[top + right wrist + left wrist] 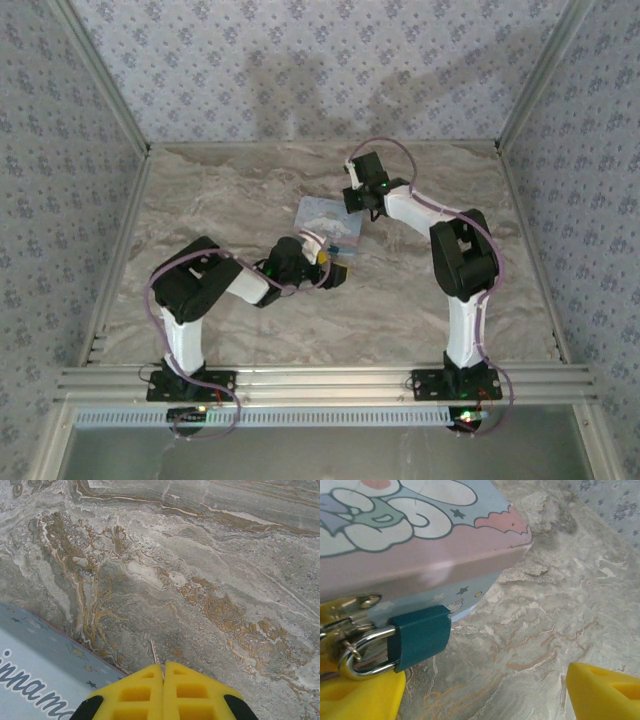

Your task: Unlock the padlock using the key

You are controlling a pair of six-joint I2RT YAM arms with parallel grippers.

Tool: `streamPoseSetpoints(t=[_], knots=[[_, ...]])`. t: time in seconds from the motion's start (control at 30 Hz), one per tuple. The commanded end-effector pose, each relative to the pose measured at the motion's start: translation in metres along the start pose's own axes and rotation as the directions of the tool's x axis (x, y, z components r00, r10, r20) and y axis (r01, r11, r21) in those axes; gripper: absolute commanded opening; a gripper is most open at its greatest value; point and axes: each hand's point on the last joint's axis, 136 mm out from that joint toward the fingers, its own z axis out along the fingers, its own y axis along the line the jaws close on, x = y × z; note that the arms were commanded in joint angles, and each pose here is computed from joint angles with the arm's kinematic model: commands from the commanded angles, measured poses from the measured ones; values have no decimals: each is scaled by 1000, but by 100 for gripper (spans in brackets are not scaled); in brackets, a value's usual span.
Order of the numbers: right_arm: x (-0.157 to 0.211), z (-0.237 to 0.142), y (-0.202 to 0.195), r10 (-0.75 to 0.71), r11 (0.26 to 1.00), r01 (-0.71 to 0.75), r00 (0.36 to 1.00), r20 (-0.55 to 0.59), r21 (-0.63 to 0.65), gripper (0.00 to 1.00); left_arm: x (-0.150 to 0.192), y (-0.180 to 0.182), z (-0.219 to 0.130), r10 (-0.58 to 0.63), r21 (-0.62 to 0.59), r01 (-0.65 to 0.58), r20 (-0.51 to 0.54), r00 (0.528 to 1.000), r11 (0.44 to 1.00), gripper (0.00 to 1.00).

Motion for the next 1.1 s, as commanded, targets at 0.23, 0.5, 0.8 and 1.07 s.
streamPoseSetpoints(t=[0.23,0.5,0.8,1.07], knots=[[14,4,2,-20,1000,20,999,-30,8,0,-28,-4,-5,-150,148,137,79,986,979,84],[14,4,2,-22,1000,22,999,-31,10,0,-27,9,-10,-193,102,186,68,979,977,81],[16,3,2,-19,1000,20,999,-32,6,0,-24,23,-18,-252,62,249,59,966,967,81],[16,3,3,-17,1000,18,999,-30,4,0,-18,28,-16,-238,24,237,53,970,971,87]])
